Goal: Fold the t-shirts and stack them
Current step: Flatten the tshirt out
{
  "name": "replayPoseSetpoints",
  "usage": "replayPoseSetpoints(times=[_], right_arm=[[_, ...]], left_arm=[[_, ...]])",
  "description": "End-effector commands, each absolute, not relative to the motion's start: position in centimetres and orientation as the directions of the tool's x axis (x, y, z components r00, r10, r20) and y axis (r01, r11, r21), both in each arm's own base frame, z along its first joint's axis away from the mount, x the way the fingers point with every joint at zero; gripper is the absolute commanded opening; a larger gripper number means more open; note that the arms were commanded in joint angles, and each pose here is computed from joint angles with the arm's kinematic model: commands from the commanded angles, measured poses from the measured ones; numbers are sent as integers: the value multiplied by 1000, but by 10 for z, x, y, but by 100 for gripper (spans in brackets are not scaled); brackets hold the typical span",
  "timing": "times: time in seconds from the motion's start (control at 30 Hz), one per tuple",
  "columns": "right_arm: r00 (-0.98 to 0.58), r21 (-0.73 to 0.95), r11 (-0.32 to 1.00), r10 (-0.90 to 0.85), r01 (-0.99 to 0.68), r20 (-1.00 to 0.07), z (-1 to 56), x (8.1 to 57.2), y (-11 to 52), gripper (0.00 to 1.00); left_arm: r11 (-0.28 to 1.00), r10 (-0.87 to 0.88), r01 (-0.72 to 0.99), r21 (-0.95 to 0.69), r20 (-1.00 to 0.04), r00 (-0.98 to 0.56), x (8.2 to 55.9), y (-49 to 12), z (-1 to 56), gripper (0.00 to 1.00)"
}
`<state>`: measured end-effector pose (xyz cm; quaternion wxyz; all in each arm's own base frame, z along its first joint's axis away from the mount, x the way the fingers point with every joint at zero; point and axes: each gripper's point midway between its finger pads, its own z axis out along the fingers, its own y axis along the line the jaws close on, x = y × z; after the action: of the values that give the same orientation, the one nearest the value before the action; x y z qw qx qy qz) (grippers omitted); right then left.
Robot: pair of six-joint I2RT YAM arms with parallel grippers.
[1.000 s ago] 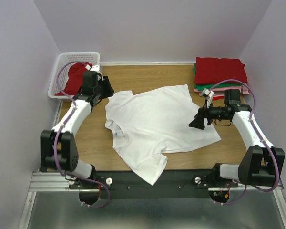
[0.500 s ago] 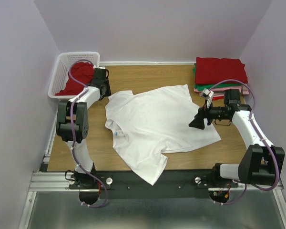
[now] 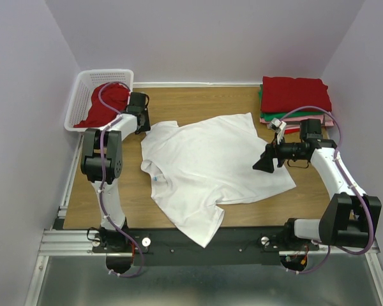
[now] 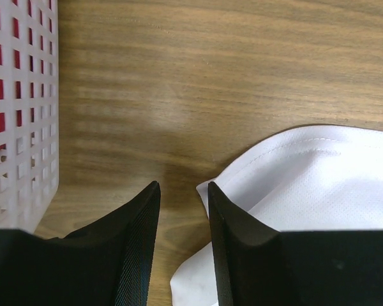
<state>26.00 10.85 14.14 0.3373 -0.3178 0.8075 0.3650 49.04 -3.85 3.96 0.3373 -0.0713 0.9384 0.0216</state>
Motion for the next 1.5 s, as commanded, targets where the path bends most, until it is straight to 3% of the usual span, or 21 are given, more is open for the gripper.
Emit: replayPoseSetpoints(times=[0.0,0.27,0.73,1.47], right_arm=[[-577,377,540,-263,-752,-773,139,261,106,88],[-577,378,540,-262,-752,-774,139,261,106,88],[-576,379,537,-261,-754,-775,139,260,107,88],[-576,380,536,-260,-754,-775,139,261,107,88]], left_arm=[[993,-102,-117,-16,-623,-775,493,-46,36,44],[994,-101,-105,-29,-606,-789,490,-55,29,44],[991,-125,-119,-55,-677,-726,501,-55,74,44],[995,-94,-103,-18,-573,-814,477,-60,21,41]])
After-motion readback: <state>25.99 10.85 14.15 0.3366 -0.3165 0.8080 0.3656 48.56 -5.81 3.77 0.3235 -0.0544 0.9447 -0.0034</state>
